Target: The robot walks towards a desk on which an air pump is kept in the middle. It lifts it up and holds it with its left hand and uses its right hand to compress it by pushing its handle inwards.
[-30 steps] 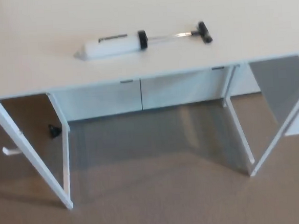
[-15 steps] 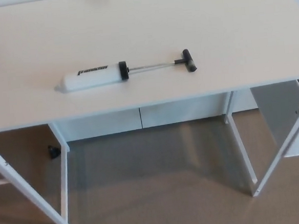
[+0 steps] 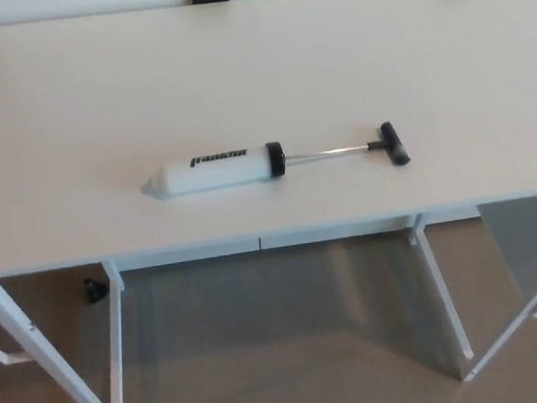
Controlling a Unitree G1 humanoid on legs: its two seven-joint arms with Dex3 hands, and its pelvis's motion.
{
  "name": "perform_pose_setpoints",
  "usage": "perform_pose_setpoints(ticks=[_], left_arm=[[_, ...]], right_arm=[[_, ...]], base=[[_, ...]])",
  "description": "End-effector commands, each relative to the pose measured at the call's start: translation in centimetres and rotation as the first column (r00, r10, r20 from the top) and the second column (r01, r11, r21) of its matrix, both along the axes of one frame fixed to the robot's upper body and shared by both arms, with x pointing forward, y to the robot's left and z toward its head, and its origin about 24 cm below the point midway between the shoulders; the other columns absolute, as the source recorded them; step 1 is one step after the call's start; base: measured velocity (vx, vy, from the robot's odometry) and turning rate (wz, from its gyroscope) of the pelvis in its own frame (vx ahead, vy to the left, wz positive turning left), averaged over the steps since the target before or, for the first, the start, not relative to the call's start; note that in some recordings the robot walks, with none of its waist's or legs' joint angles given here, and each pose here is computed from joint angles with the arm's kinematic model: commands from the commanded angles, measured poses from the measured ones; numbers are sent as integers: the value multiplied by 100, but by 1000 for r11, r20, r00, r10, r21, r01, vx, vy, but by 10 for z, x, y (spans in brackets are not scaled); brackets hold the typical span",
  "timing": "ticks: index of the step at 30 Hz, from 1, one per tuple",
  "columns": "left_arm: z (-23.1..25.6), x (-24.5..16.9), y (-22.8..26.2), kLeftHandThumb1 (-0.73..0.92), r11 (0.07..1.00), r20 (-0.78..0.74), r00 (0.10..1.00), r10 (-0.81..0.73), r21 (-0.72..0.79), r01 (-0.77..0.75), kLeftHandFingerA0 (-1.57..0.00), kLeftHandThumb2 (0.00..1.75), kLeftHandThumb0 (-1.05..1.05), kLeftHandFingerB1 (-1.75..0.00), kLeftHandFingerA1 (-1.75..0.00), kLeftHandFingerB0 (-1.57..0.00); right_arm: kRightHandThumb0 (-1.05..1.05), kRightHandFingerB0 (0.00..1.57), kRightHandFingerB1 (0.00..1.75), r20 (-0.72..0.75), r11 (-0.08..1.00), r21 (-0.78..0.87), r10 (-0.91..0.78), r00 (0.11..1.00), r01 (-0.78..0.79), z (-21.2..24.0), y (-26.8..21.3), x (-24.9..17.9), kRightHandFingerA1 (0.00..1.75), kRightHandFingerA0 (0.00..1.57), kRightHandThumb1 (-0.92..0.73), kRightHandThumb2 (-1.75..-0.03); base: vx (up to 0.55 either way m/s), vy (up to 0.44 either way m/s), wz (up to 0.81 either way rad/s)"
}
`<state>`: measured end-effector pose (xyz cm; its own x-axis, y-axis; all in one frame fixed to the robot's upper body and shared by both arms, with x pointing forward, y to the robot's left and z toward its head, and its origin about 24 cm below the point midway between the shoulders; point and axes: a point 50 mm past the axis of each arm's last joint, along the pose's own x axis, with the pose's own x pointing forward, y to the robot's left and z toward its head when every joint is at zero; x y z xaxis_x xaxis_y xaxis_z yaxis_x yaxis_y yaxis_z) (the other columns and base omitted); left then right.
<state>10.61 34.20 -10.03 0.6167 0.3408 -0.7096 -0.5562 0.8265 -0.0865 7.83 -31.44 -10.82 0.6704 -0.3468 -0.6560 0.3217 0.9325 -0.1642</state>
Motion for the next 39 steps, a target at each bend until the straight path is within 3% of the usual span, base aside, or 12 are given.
perform_pose_setpoints(ticks=[1, 6, 13, 39], left_arm=[[3, 2, 4, 69, 1000, 9, 1000, -10, 19, 10, -40, 59, -14, -38, -47, -35], [3, 2, 4, 65, 1000, 15, 1000, -3, 10, 3, -37, 59, -13, -39, -47, -35], [5, 6, 2, 74, 998, 7, 999, -40, 39, 40, -39, 61, -12, -35, -44, -31], [9, 12, 1, 74, 999, 20, 999, -41, 14, 41, -36, 61, -11, -36, -44, -31]], right_arm=[[-22, 47, 38, 5, 1000, -31, -2, 1000, 2, 3, -5, -1, 51, 79, -66, -60], [-25, 45, 38, 4, 999, -33, 1, 1000, 0, 4, -4, -1, 50, 79, -68, -60], [-26, 46, 38, 2, 1000, -21, -9, 1000, 9, 2, -6, 0, 50, 77, -67, -60], [-35, 46, 38, -10, 999, -31, -9, 1000, 9, -1, -5, 5, 50, 85, -61, -58]], base=[[106, 6, 6], [100, -66, -1], [40, -301, -2], [1, 34, 1]])
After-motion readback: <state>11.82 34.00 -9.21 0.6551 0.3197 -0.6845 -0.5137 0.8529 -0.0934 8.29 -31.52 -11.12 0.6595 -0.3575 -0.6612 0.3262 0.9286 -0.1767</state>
